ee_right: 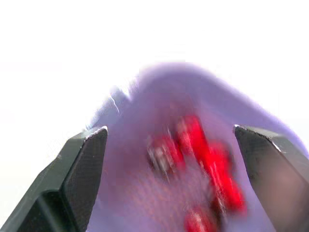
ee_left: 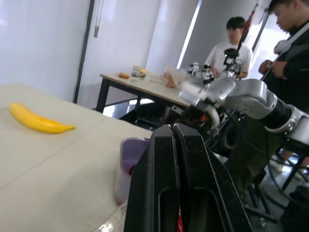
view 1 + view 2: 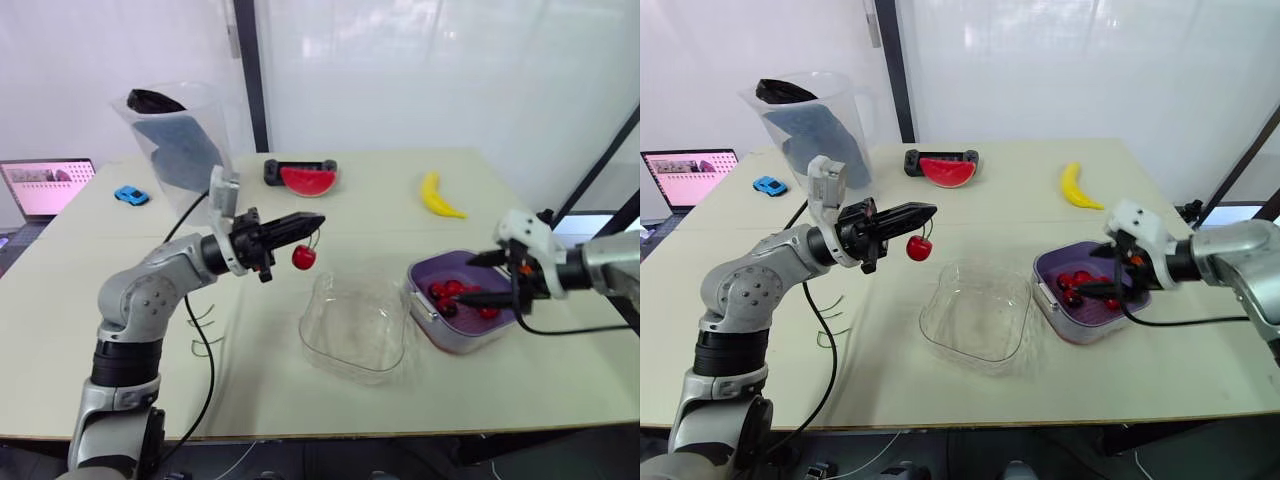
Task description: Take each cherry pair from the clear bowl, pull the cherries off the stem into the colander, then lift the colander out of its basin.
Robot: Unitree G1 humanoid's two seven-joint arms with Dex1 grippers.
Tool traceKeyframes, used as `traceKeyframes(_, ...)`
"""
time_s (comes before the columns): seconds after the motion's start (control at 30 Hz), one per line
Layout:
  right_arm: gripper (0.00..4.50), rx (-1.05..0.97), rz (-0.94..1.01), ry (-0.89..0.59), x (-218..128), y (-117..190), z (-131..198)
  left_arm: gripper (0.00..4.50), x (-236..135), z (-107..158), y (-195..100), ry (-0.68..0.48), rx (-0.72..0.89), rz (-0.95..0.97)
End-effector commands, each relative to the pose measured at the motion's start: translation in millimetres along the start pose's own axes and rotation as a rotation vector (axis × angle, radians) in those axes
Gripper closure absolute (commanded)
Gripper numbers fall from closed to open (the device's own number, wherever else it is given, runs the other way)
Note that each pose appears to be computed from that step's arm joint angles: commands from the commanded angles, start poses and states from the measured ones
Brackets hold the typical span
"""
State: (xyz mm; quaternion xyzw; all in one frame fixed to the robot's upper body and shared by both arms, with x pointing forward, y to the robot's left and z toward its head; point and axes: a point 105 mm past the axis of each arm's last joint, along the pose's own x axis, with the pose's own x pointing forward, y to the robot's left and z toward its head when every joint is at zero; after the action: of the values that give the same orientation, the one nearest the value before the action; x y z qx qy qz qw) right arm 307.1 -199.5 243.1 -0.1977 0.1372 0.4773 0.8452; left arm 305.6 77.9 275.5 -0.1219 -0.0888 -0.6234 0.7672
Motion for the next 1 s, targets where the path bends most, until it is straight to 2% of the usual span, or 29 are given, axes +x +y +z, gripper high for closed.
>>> traceKeyframes(0.03, 0.05, -0.036, 0.123, -0.204, 8, 31, 49, 4.5, 6, 14, -13, -0.019, 0.057, -0.046)
traceKeyframes(0.33, 0.05, 0.162, 0.198, -0.5, 76, 63, 84, 4.5, 12, 16, -18, -0.037, 0.044, -0.052)
traceKeyframes(0.47, 0.05, 0.248, 0.245, -0.57, 94, 77, 97, 4.5, 12, 17, -17, -0.036, 0.044, -0.052)
traceKeyframes(0.73, 0.05, 0.301, 0.305, -0.548, 109, 91, 99, 4.5, 12, 17, -17, -0.038, 0.046, -0.046)
traceKeyframes(0.83, 0.89, 0.316, 0.298, -0.567, 111, 89, 102, 4.5, 13, 16, -17, -0.04, 0.046, -0.045)
traceKeyframes(0.9, 1.7, 0.314, 0.296, -0.566, 111, 89, 102, 4.5, 13, 16, -16, -0.041, 0.046, -0.043)
traceKeyframes(1.0, 1.7, 0.318, 0.295, -0.567, 112, 89, 102, 4.5, 13, 16, -16, -0.042, 0.045, -0.04)
